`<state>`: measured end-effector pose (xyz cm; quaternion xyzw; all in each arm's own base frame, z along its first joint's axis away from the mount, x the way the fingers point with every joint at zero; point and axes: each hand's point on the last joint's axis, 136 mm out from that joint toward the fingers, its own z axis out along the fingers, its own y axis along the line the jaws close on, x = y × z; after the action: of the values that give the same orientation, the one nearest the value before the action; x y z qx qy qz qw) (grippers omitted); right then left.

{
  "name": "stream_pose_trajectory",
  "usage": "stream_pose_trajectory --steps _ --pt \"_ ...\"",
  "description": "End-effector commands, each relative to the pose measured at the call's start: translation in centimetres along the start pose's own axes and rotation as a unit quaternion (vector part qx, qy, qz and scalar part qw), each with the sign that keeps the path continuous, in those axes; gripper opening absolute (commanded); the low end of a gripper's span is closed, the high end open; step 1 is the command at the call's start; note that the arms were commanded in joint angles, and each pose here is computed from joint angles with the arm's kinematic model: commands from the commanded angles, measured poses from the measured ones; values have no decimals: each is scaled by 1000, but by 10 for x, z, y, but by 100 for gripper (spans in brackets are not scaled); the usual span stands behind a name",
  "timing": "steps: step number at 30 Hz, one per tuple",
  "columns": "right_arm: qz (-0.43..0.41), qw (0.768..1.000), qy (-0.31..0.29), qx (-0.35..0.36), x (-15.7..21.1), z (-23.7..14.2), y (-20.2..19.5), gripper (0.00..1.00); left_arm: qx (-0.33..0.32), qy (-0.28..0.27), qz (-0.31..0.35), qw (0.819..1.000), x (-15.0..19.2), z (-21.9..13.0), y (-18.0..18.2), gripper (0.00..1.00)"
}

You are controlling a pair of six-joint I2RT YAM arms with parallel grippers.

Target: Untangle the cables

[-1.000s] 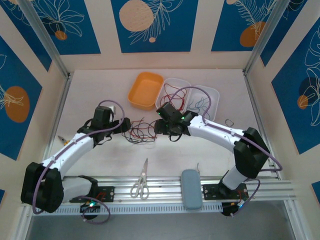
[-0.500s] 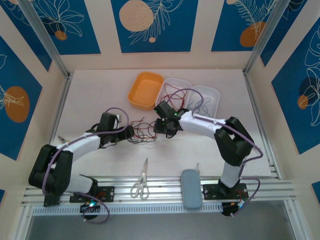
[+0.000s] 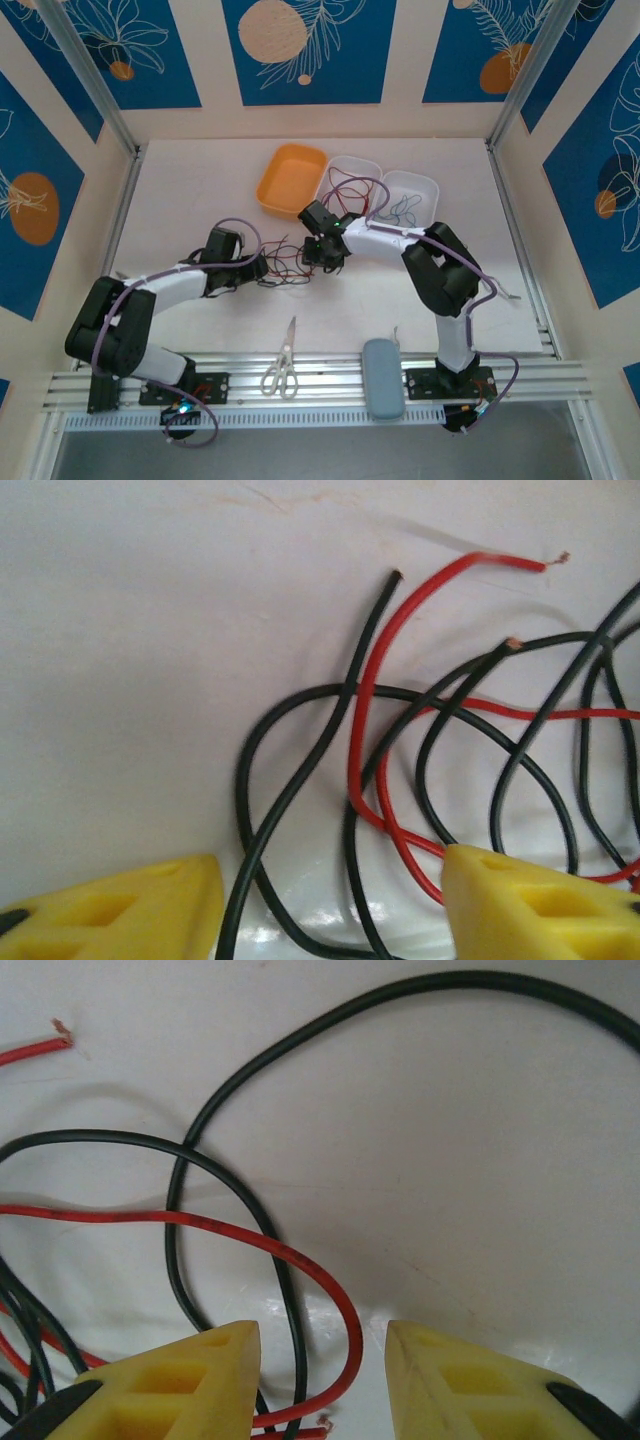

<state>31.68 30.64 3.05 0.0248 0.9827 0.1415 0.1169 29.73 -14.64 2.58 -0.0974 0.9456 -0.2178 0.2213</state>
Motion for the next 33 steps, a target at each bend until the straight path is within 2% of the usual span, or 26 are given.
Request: stream_pose_trajectory --steps 1,4,7,9,10,18,26,33 --pt "-3 1000 13 -1 2 5 0 36 15 29 8 999 19 16 -6 55" --pt "-10 1000 18 -10 3 5 3 31 8 26 8 1000 20 16 -2 41" --pt "-27 1000 7 -13 3 -2 9 24 -3 22 11 1000 20 15 3 21" --pt "-46 999 -9 -10 2 -12 14 18 -17 20 13 1000 20 14 8 2" --pt "-56 998 -19 -9 1 -18 17 16 -22 18 14 999 20 13 10 0" --pt "-127 986 -105 16 -4 -79 38 0 -34 2 17 999 18 9 16 0" --pt "-167 970 -173 -8 -5 -142 61 0 -30 5 20 999 21 12 17 0" --pt "-182 954 -229 -61 -11 -208 72 0 -24 5 23 999 22 13 16 0"
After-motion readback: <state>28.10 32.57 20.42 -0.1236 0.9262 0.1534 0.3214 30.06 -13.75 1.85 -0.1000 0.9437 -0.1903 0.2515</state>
